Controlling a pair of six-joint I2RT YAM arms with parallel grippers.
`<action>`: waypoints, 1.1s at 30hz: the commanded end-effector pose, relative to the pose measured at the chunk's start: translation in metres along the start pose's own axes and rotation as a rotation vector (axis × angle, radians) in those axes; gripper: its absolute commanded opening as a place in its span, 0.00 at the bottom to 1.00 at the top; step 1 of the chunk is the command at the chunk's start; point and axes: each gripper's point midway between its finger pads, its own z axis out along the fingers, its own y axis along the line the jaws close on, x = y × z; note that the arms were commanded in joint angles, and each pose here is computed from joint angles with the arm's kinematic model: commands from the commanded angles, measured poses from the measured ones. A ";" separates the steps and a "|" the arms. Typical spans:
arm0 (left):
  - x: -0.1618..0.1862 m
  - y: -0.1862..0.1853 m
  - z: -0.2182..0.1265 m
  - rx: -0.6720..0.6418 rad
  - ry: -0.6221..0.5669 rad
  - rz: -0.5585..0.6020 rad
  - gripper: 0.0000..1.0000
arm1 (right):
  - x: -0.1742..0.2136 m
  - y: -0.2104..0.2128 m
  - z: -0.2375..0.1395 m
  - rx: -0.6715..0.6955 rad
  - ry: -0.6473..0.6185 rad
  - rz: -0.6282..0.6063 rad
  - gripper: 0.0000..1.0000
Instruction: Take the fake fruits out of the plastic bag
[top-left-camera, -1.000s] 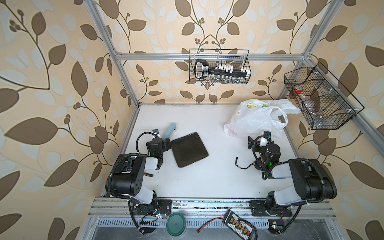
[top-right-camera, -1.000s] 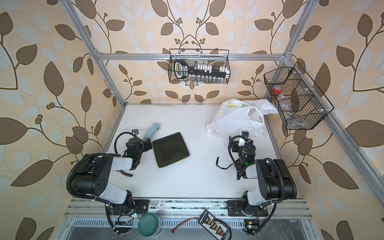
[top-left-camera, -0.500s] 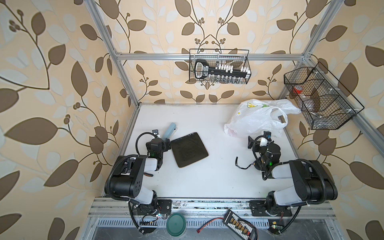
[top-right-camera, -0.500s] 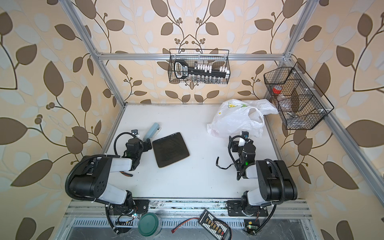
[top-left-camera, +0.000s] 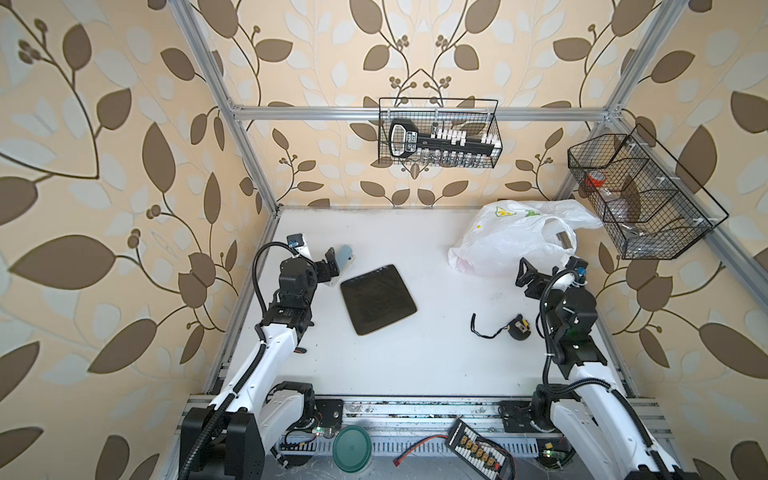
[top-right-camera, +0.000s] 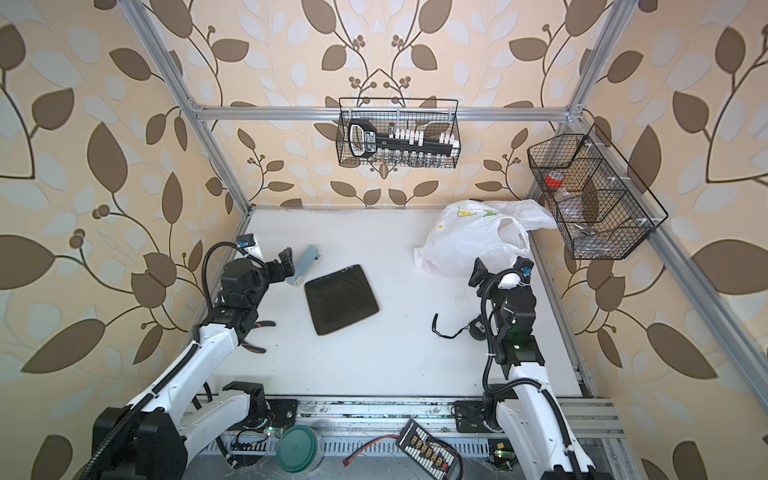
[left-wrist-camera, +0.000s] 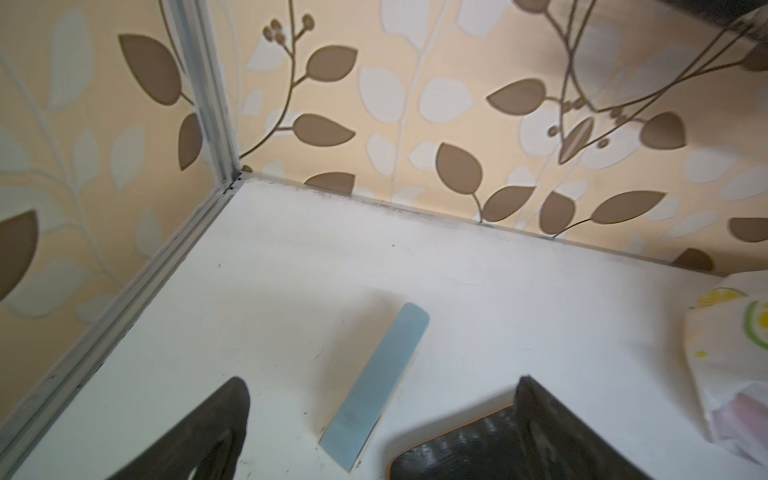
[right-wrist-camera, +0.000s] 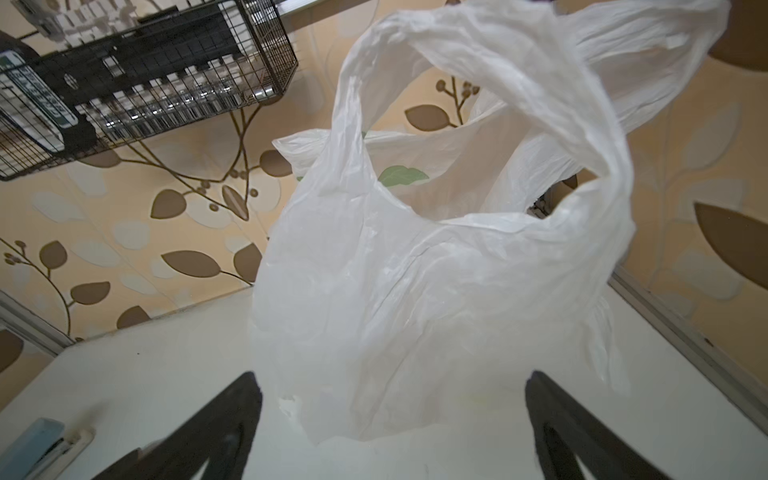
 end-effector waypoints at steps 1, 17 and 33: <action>-0.009 -0.037 -0.011 0.183 0.098 -0.071 0.98 | 0.019 -0.007 -0.010 0.067 0.176 0.101 1.00; -0.014 -0.132 -0.030 0.449 0.228 -0.149 0.92 | -0.033 -0.020 0.022 0.279 0.220 -0.013 1.00; -0.006 -0.128 -0.045 0.442 0.249 -0.191 0.90 | 0.019 0.012 0.120 0.085 0.357 -0.090 0.30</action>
